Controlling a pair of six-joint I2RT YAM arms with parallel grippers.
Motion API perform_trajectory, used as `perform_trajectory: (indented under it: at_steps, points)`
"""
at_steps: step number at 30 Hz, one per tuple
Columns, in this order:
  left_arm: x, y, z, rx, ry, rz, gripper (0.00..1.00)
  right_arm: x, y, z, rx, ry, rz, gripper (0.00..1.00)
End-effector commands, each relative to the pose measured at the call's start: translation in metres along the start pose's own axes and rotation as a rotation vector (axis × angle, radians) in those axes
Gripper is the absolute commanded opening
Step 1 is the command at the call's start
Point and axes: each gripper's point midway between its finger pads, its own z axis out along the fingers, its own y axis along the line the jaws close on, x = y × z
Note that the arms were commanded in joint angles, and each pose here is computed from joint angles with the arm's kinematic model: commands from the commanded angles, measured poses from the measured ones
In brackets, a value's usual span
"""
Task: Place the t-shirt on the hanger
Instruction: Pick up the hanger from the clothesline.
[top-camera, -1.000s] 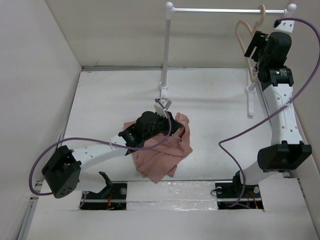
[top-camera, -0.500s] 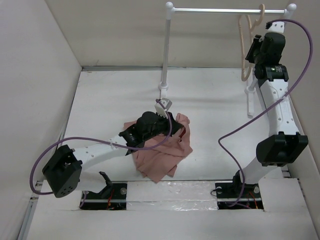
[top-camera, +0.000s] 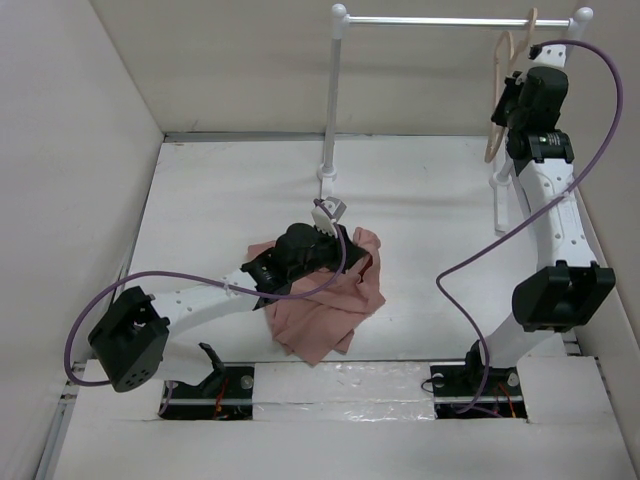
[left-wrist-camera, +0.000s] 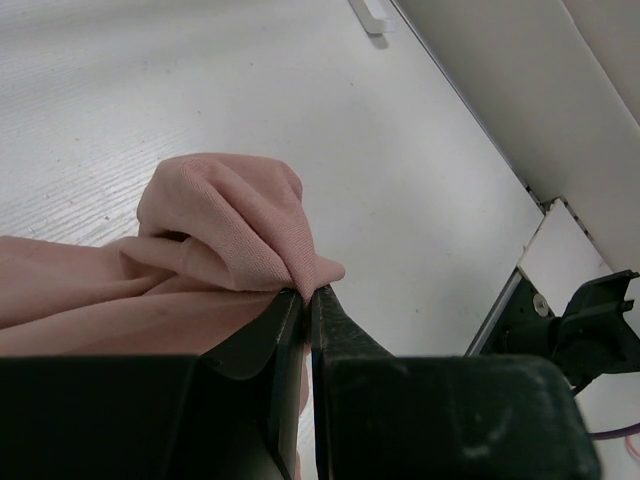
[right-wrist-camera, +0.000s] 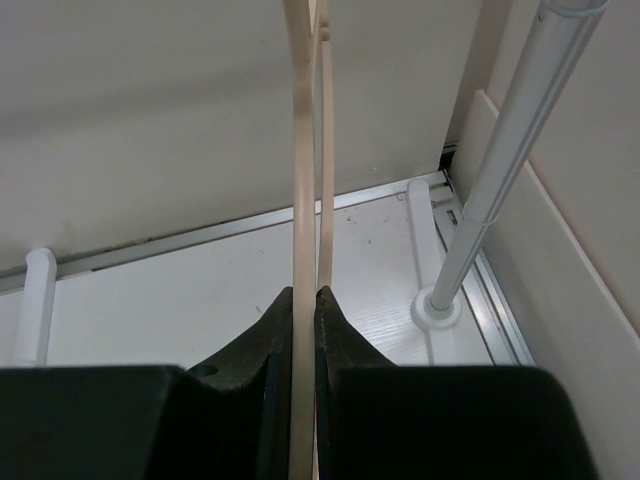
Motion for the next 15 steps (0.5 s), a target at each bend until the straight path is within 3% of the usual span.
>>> perform_trajectory:
  at_steps: [1,9,15]
  points:
    - [-0.021,-0.014,0.001,0.051,-0.065,0.004,0.00,-0.064,0.005,-0.030,-0.043,-0.208,0.041,0.00]
    - [-0.025,-0.011,-0.001,0.047,-0.080,-0.001,0.00,-0.088,0.007,-0.075,-0.081,-0.300,0.065,0.00]
    - [-0.037,-0.012,0.000,0.060,-0.101,-0.003,0.00,-0.041,0.006,-0.079,-0.107,-0.211,0.101,0.00]
